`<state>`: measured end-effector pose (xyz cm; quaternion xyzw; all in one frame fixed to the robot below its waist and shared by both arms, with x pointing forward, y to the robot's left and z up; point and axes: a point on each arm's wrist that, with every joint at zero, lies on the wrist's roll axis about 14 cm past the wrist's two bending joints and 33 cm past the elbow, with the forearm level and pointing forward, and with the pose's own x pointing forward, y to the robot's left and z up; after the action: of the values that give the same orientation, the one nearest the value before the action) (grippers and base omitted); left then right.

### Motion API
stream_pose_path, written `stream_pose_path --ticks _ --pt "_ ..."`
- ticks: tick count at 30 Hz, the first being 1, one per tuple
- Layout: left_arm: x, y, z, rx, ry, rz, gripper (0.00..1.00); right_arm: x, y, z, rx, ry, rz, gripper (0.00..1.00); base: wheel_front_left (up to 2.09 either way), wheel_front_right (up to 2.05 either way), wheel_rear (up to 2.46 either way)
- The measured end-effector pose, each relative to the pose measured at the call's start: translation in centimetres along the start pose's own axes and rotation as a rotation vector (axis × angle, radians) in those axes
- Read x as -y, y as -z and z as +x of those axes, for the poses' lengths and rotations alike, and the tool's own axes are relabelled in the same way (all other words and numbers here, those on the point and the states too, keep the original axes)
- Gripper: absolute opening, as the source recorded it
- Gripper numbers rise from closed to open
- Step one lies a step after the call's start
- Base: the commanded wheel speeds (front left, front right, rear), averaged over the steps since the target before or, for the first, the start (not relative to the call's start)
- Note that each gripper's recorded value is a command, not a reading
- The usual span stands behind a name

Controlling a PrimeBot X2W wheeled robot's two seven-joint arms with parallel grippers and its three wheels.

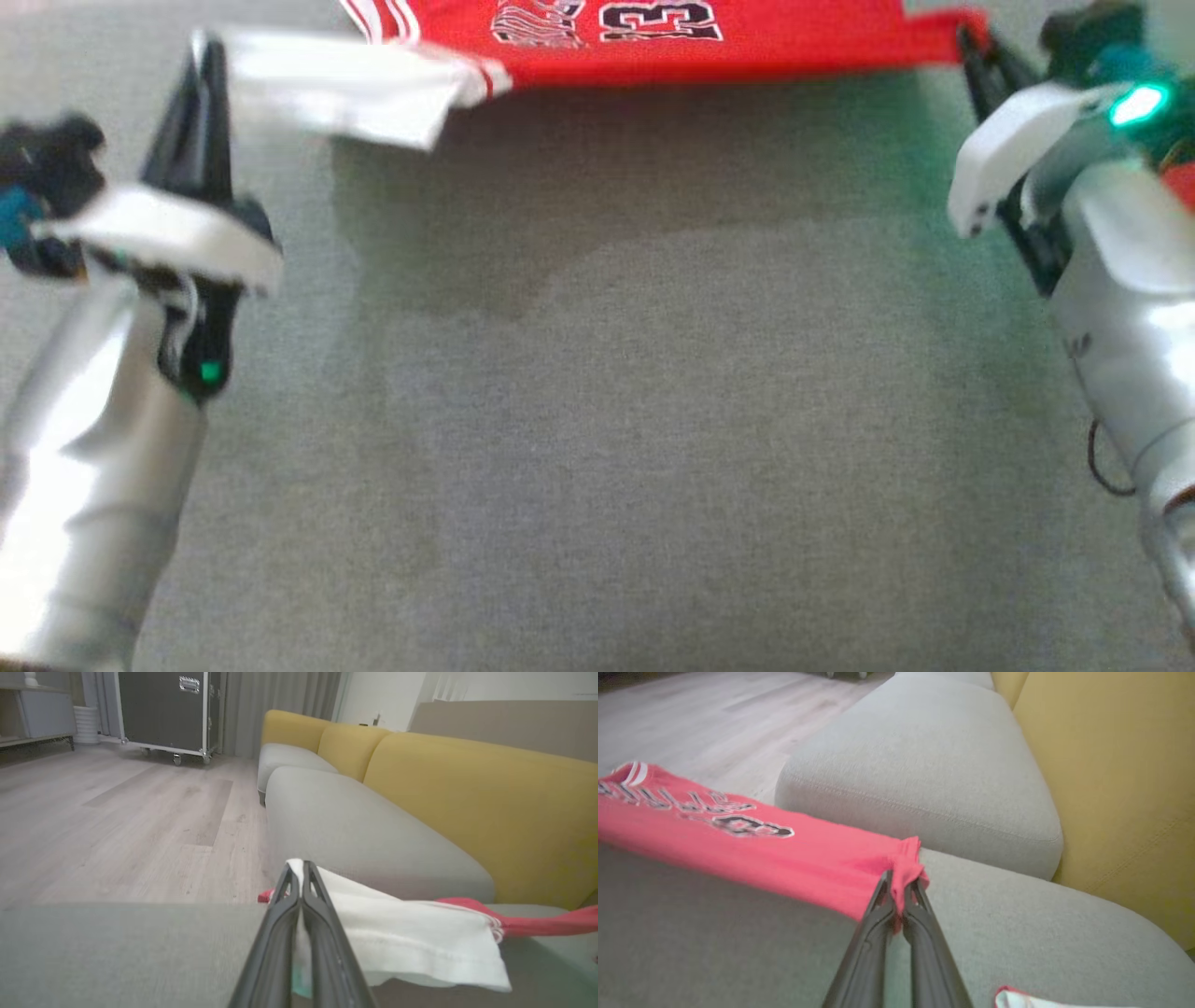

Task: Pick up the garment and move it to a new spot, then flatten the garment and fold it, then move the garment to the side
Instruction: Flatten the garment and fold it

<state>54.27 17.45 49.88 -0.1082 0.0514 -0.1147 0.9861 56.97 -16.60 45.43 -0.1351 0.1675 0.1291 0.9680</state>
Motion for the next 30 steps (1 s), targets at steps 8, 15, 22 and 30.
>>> stream_pose_path --ticks 8,15,22,30 --pt "0.9 3.6 -6.0 -0.155 0.052 -0.012 0.00 -1.2 2.0 -3.5 -0.105 -0.057 -0.061 0.00 0.00 0.00 0.00" --pt "2.0 4.7 -10.6 -0.249 0.102 -0.013 0.00 -1.6 3.5 -7.3 -0.158 -0.100 -0.049 0.00 0.00 0.00 0.00" --pt "3.0 5.4 -14.7 -0.324 0.127 -0.037 0.00 -2.5 4.5 -10.6 -0.185 -0.150 -0.026 0.00 0.00 0.00 0.00" --pt "4.5 5.8 -18.6 -0.389 0.159 -0.062 0.00 -3.9 6.3 -13.9 -0.229 -0.207 0.006 0.00 0.00 0.00 0.00"
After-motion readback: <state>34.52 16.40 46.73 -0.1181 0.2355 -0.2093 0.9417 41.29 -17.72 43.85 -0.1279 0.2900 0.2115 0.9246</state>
